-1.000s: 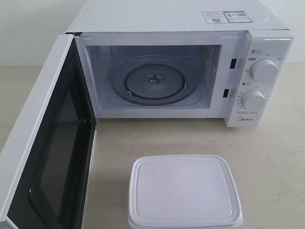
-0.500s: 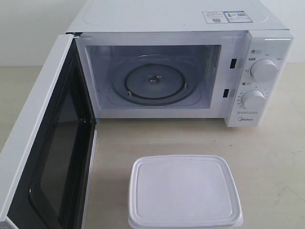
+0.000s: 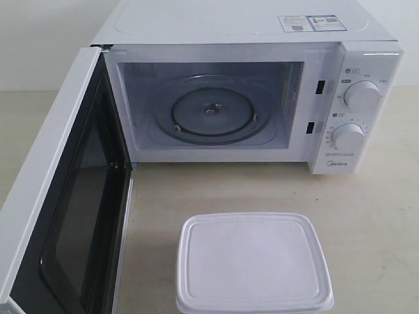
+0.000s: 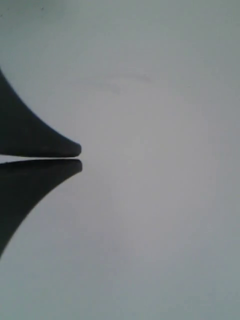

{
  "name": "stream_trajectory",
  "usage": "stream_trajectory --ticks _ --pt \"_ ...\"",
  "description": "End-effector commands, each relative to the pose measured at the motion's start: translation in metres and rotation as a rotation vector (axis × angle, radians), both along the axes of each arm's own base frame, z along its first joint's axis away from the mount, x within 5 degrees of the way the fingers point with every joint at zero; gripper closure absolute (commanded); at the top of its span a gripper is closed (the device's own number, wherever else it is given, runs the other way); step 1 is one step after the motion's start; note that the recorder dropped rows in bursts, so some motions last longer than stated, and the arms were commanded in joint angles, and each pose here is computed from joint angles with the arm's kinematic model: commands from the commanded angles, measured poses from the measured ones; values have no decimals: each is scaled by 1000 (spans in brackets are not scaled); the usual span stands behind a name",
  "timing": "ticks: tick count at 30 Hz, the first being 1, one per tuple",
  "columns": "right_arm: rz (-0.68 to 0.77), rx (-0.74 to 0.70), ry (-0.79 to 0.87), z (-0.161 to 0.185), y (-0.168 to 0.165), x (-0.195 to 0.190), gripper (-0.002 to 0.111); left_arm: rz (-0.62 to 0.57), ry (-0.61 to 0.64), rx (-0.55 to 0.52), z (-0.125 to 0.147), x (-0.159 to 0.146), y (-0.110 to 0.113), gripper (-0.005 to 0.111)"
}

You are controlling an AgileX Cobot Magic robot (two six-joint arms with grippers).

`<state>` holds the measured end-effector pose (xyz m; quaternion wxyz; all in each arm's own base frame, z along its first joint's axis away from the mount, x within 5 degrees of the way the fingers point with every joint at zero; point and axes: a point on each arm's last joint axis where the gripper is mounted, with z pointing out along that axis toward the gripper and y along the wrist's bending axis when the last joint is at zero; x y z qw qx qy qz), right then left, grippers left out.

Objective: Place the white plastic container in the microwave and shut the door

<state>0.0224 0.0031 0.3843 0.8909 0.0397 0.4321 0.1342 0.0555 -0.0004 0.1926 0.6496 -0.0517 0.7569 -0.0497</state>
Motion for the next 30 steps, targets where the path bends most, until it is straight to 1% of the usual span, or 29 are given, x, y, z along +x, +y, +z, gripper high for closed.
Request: stream_trajectory --ticks 1,4,6,8,10,12,14,17,20,22,25,30 --pt "-64 -74 220 36 -1 38 108 2 -5 -3 -1 0 0 102" --pt "-68 -63 360 40 -2 66 108 2 -5 -3 -1 0 0 102" --pt "-53 -41 444 30 -1 86 108 2 -5 -3 -1 0 0 102" --pt "4 45 557 11 1 104 108 2 -5 -3 -1 0 0 102" --pt "72 90 676 -11 9 119 108 2 -5 -3 -1 0 0 102" --pt "160 101 796 -36 23 129 108 2 -5 -3 -1 0 0 102" --pt "273 90 926 -66 44 134 108 2 -5 -3 -1 0 0 102" --pt "426 34 1095 -107 74 128 108 2 -5 -3 -1 0 0 102" --pt "551 37 1246 -140 94 111 108 2 -5 -3 -1 0 0 102" --pt "618 42 1330 -157 102 96 108 2 -5 -3 -1 0 0 102" --pt "686 71 1410 -174 108 80 108 2 -5 -3 -1 0 0 102" --pt "755 132 1494 -195 111 60 108 2 -5 -3 -1 0 0 102"
